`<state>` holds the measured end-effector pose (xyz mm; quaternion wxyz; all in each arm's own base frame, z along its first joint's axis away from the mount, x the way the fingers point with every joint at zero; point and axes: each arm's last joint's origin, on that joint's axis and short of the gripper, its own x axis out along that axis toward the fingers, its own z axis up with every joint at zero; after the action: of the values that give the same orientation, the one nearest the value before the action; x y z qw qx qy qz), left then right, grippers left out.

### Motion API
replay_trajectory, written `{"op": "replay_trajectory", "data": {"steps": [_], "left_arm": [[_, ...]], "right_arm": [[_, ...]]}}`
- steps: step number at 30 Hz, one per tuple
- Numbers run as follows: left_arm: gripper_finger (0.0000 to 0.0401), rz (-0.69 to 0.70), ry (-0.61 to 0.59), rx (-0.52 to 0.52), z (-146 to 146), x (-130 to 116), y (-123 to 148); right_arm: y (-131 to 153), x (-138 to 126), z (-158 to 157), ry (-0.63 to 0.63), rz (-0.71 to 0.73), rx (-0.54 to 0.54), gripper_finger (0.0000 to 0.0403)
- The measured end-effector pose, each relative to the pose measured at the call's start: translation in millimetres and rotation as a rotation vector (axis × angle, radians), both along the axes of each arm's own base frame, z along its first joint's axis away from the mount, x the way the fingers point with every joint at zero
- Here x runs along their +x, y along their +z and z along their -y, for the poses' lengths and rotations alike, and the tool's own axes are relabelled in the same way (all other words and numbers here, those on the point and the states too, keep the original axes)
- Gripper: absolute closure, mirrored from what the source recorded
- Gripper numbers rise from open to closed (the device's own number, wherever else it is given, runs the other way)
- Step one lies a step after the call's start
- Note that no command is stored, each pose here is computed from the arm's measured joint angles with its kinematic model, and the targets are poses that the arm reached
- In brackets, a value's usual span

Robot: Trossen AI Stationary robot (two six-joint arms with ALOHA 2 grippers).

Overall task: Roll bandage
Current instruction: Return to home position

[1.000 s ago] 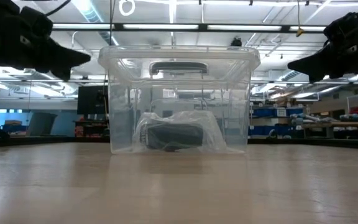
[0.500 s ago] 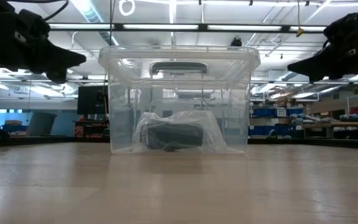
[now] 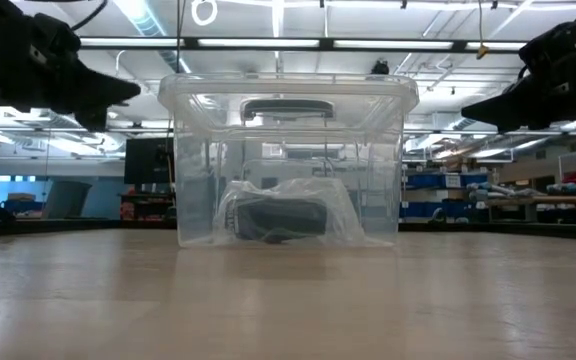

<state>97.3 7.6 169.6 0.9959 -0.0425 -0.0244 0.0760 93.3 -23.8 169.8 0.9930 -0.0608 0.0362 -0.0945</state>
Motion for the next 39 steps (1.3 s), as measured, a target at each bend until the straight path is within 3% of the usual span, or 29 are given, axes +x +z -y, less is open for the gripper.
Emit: {"op": "replay_trajectory", "data": {"steps": [11,39], "left_arm": [[0.0400,0.143,-0.009,0.007,0.4,-1.5,13.7],[0.0400,0.146,-0.014,0.008,0.6,-1.6,13.9]], "right_arm": [[2.2,0.2,0.1,0.000,0.026,-0.007,0.0397],[3.1,0.2,0.1,0.000,0.033,-0.009,0.0395]]}}
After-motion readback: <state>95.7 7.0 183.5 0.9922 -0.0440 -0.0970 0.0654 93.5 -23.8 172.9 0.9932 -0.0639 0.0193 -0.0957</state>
